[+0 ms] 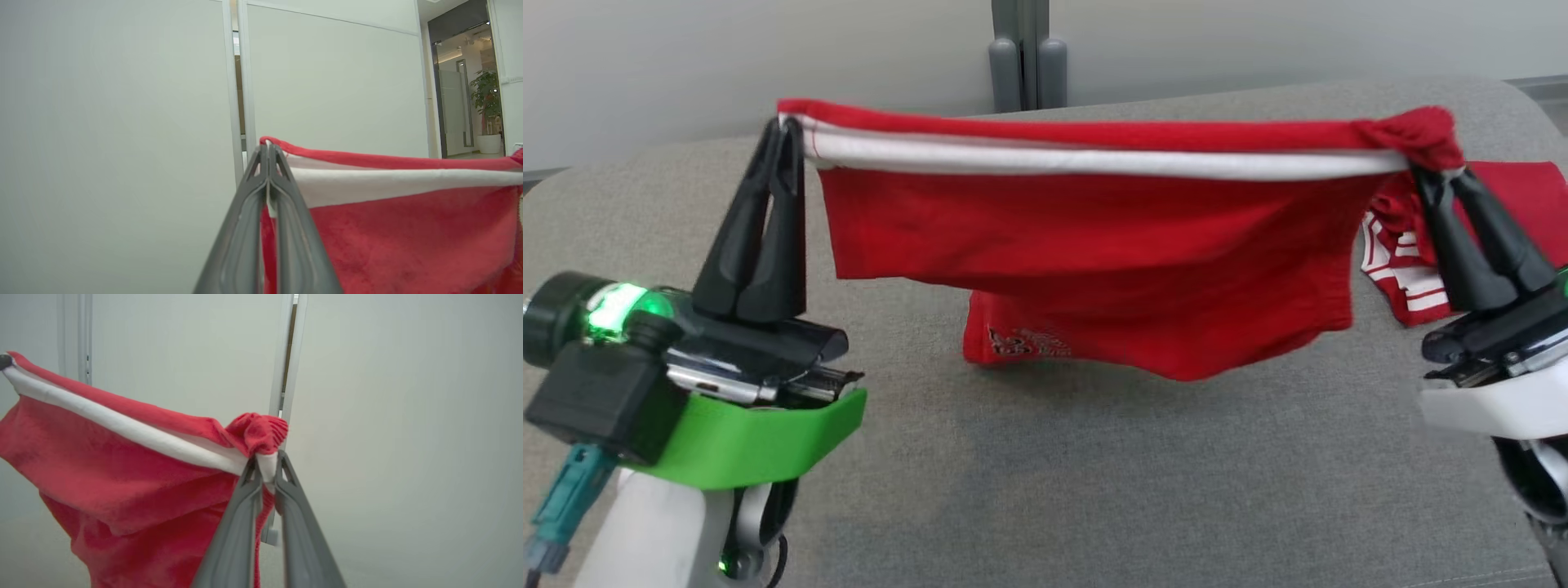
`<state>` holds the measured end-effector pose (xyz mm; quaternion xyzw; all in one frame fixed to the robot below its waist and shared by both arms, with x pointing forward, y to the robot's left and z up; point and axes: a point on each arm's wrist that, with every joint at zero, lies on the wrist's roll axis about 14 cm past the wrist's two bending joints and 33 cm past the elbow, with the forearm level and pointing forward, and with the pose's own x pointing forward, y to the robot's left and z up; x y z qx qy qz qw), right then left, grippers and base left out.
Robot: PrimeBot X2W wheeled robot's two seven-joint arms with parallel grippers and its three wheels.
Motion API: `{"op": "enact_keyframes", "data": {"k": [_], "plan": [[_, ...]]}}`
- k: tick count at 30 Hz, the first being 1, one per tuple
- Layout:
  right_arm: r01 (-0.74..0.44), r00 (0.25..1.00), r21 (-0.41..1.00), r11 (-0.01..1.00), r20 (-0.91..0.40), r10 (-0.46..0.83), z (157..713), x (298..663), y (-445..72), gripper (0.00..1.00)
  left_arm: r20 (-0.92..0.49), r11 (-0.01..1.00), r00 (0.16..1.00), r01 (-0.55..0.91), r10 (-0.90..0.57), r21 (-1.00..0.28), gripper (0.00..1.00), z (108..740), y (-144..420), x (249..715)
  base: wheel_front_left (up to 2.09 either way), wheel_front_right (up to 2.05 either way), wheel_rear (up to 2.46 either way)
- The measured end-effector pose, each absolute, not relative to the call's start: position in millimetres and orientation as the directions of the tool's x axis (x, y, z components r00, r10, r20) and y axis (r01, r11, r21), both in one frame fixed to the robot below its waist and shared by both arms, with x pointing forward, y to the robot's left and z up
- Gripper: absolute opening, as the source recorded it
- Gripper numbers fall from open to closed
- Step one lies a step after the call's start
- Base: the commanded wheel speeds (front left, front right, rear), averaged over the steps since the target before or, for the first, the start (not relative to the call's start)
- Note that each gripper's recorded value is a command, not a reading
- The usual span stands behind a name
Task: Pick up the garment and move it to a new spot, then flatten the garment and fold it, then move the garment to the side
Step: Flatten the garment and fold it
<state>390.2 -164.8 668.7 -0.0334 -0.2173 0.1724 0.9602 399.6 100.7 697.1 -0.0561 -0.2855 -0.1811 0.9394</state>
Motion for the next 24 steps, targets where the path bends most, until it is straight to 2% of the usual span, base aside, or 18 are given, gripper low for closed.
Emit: {"op": "enact_keyframes", "data": {"k": [5, 11, 17, 24], "plan": [[-0.267, 0.818, -0.197, 0.943, 0.471, 0.330, 711.4, 375.4, -174.3, 0.00, 0.654, 0.923, 0.683, 0.381, -0.326, 0.062, 0.00, 745.6, 94.8, 380.2, 0.00, 0.00, 0.00], [-0.260, 0.820, -0.173, 0.950, 0.480, 0.312, 720.0, 382.3, -178.6, 0.00, 0.618, 0.901, 0.697, 0.431, -0.363, 0.044, 0.00, 740.9, 82.1, 399.0, 0.00, 0.00, 0.00], [-0.291, 0.819, -0.125, 0.949, 0.480, 0.314, 718.9, 422.3, -179.4, 0.00, 0.550, 0.883, 0.736, 0.469, -0.395, 0.007, 0.00, 719.7, 69.2, 459.4, 0.00, 0.00, 0.00], [-0.330, 0.801, -0.053, 0.942, 0.512, 0.309, 723.6, 495.3, -174.8, 0.00, 0.505, 0.883, 0.774, 0.466, -0.382, -0.048, 0.00, 702.4, 57.7, 546.9, 0.00, 0.00, 0.00]]}}
